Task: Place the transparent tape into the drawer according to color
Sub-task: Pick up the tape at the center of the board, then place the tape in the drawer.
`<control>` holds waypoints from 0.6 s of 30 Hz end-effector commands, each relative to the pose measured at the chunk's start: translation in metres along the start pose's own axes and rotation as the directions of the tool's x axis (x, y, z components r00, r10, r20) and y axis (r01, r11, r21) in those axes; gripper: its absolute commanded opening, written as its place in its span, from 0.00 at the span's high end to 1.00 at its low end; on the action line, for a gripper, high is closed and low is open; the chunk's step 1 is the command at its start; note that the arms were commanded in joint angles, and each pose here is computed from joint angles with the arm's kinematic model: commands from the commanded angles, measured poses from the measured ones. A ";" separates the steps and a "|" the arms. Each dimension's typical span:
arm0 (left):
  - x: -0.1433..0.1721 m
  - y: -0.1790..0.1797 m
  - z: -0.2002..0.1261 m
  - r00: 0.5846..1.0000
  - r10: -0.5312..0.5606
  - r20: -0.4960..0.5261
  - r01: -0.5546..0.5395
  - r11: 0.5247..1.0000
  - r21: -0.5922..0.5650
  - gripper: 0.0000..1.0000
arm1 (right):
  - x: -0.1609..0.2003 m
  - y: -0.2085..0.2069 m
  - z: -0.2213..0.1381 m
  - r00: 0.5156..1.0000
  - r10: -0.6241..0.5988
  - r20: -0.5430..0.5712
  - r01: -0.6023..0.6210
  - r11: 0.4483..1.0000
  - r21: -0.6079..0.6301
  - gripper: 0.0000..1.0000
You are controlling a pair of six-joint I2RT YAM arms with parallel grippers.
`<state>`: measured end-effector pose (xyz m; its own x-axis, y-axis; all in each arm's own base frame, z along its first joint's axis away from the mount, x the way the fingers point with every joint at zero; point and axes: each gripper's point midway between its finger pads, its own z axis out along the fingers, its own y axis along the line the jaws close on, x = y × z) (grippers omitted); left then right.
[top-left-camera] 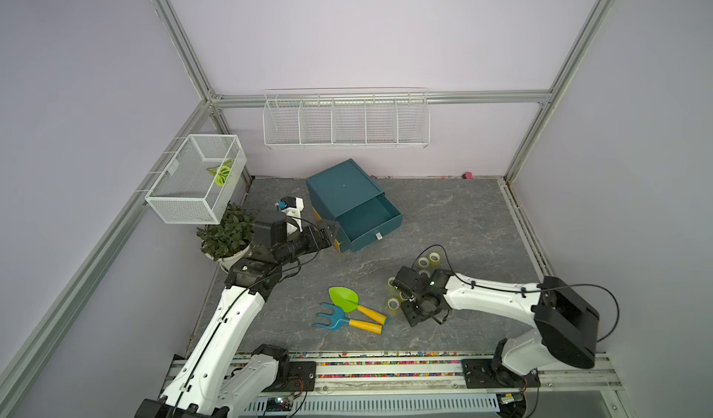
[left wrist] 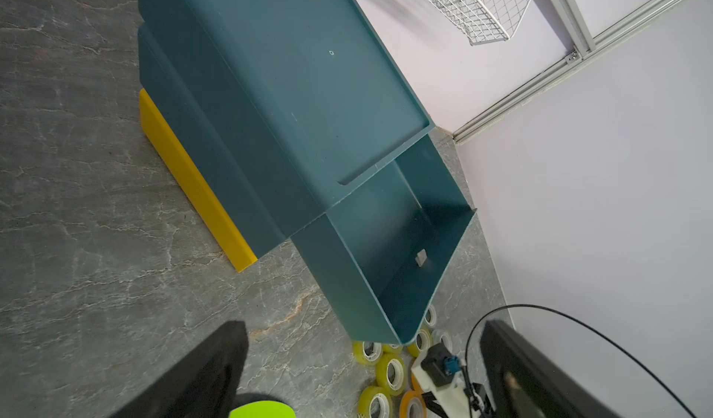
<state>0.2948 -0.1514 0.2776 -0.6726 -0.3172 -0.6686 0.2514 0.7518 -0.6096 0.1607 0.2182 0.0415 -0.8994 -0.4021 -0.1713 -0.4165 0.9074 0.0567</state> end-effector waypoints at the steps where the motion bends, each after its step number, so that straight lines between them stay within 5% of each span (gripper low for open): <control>1: 0.011 0.006 0.006 0.999 -0.002 -0.035 0.002 1.000 -0.004 0.00 | -0.011 -0.003 -0.020 0.993 0.083 0.079 -0.078 0.995 -0.067 0.56; 18: 0.028 0.017 0.018 0.995 -0.030 -0.092 0.029 1.000 -0.008 0.00 | -0.085 0.007 -0.144 0.904 0.124 0.410 -0.027 0.972 -0.235 0.56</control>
<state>0.2927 -0.1555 0.2459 -0.7318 -0.2948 -0.6145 0.2204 0.7508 -0.6227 0.2084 0.2372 0.1697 -0.8508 -0.2024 -0.4848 -0.3715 0.8844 0.2826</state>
